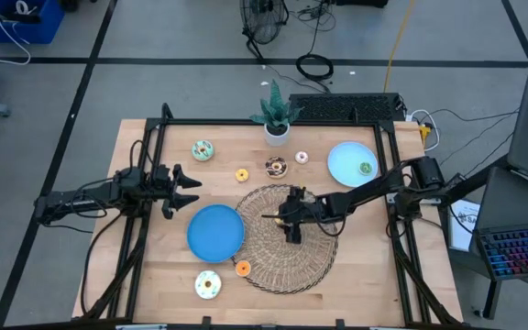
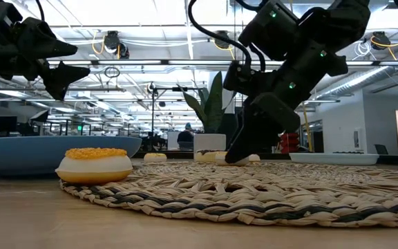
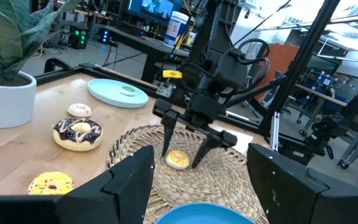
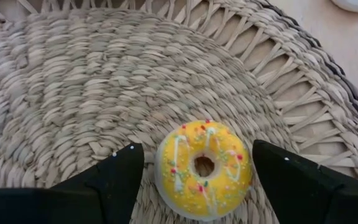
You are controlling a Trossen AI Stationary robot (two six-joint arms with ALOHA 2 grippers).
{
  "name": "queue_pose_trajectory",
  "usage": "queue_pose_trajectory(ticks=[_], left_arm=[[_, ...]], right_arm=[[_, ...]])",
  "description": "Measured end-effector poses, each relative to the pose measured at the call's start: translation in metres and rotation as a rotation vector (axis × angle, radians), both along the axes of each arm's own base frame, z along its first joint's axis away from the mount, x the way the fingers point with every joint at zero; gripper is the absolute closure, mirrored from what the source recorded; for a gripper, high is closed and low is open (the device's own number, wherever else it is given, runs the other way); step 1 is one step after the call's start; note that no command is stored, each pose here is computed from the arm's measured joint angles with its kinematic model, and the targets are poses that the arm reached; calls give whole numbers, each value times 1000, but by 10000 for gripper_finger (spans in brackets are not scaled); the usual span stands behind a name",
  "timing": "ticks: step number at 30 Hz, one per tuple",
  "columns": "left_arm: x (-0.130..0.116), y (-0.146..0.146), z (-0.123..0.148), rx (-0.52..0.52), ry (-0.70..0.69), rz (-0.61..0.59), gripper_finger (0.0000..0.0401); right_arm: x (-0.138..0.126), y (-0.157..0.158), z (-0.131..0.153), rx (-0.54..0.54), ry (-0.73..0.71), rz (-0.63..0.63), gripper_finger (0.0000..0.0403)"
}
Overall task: Pick & Place donuts
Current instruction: Put the bottom small yellow donut on the light blue plate
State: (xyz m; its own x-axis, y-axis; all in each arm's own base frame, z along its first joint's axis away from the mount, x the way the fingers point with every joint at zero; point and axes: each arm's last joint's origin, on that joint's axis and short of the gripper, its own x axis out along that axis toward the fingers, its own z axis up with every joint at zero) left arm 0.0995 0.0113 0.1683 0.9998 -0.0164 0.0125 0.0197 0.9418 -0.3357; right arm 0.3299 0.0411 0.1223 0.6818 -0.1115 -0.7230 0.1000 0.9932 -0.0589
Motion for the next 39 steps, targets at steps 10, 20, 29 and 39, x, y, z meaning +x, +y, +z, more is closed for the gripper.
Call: queue_pose_trajectory(ticks=[10,20,29,39], left_arm=[[0,0,0,0,0,0,146],[0,0,0,0,0,0,146],[0,0,0,0,0,0,146],[0,0,0,0,0,0,146]], right_arm=[[-3,-1,-1,0,35,-6,148],[-3,-1,-1,-1,37,-6,185],[-3,-1,-1,-5,35,-1,206],[-4,-1,2,-9,29,4,208]])
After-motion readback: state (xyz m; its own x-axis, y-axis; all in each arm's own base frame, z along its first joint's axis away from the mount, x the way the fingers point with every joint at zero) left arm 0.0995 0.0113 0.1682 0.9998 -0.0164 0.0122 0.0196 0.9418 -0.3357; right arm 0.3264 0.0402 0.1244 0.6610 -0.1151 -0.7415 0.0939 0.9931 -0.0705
